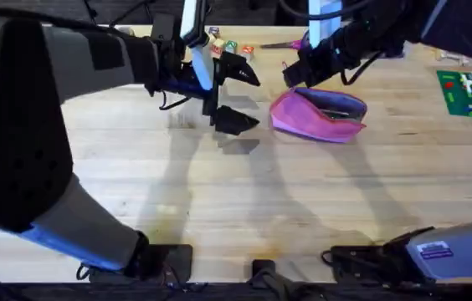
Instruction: Unzip the bag, pick up the pens from the table one at a time and place them inside, then zip the bag closed.
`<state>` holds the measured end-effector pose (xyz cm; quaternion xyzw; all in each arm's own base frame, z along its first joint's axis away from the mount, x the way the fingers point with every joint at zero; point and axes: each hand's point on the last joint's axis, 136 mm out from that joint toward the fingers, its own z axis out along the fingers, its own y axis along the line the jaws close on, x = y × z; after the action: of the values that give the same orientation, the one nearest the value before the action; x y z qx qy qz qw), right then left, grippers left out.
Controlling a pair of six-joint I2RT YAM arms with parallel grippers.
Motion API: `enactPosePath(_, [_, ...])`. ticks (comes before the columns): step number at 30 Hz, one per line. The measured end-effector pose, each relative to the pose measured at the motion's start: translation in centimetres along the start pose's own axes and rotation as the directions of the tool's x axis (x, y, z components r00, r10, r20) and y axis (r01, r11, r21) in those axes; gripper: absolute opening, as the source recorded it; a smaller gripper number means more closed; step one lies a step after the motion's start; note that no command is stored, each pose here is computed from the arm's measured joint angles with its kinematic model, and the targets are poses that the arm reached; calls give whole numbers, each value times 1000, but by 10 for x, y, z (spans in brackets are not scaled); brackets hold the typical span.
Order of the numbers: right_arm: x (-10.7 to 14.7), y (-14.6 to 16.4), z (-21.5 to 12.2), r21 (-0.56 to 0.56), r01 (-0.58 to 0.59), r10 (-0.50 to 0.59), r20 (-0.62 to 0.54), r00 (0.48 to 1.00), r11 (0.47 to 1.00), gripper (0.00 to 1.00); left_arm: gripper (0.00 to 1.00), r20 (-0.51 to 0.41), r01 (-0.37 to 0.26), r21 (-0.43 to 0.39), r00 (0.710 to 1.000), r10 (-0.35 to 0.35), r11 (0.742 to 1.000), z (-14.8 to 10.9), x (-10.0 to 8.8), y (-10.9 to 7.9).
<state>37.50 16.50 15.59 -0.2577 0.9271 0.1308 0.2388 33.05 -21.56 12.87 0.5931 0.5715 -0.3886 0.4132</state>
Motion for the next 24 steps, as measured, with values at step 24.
enactPosePath(24, [-1, 0, 0, 0, 1, -1, 3, 1000, 1000, 30, 993, 3, 9, 30, 1000, -10, 1000, 31, 4, 3])
